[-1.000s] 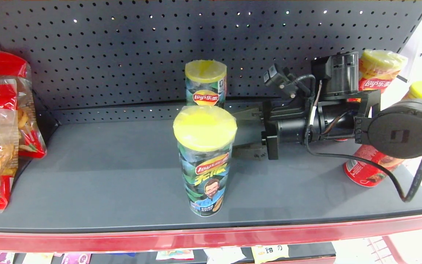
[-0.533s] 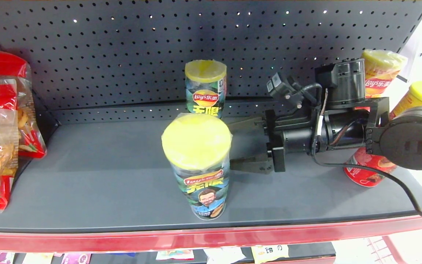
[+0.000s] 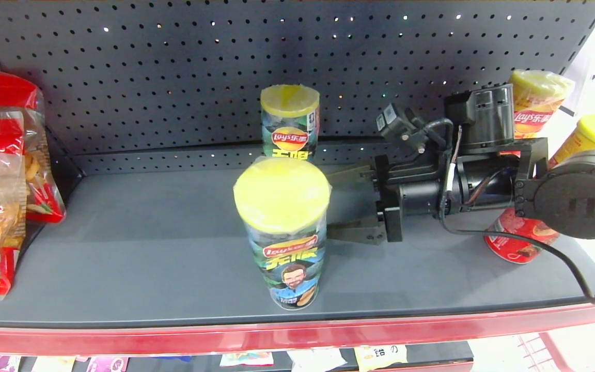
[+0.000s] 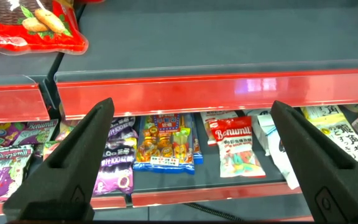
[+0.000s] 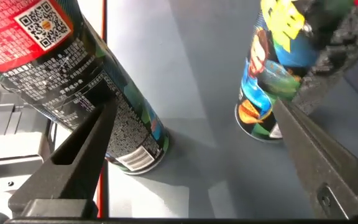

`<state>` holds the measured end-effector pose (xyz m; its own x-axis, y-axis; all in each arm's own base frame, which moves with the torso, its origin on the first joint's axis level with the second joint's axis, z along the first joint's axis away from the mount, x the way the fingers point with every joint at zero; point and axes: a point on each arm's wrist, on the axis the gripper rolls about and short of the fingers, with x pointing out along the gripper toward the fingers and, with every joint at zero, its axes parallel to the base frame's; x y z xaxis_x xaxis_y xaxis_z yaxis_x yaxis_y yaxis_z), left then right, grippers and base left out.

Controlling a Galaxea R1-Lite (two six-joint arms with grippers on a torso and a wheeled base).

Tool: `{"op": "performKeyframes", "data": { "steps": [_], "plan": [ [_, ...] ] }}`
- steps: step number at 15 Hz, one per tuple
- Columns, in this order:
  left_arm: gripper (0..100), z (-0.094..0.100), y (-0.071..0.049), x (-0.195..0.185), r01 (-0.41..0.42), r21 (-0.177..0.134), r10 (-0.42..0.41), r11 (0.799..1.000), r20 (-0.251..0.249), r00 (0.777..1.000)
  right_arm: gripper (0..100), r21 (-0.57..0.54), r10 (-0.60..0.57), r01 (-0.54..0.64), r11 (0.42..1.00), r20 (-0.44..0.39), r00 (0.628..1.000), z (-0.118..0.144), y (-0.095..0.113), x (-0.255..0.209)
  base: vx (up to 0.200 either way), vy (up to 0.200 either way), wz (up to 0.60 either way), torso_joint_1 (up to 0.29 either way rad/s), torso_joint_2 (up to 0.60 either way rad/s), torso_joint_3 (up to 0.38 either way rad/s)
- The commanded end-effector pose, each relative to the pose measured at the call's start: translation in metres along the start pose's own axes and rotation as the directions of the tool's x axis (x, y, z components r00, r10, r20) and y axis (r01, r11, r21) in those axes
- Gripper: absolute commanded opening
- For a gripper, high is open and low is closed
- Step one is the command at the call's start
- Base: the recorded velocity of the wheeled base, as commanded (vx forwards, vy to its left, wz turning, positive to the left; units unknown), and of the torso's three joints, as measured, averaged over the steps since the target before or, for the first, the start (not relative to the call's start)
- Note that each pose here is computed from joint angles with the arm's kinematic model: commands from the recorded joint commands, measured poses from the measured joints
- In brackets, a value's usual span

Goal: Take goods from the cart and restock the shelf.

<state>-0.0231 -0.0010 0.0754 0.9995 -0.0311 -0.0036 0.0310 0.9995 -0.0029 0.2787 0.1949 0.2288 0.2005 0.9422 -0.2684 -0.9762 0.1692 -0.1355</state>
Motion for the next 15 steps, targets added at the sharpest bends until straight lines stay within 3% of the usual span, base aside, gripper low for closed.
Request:
{"op": "performKeyframes", "data": {
  "steps": [1,15],
  "plan": [
    [100,-0.0003,0.0000,0.0002,0.000,0.000,0.000,1.000,-0.003,1.000,100,0.004,-0.013,0.013,1.000,-0.002,1.000,-0.0020,-0.0038,-0.0031,0.000,0.000,0.00,0.000,0.00,0.000],
    [100,0.0001,0.0000,0.0001,0.001,0.000,-0.001,1.000,-0.001,1.000,100,0.026,-0.011,0.012,1.000,-0.021,1.000,-0.0087,0.0016,-0.0070,0.000,0.000,0.00,0.000,0.00,0.000]
  ]
}}
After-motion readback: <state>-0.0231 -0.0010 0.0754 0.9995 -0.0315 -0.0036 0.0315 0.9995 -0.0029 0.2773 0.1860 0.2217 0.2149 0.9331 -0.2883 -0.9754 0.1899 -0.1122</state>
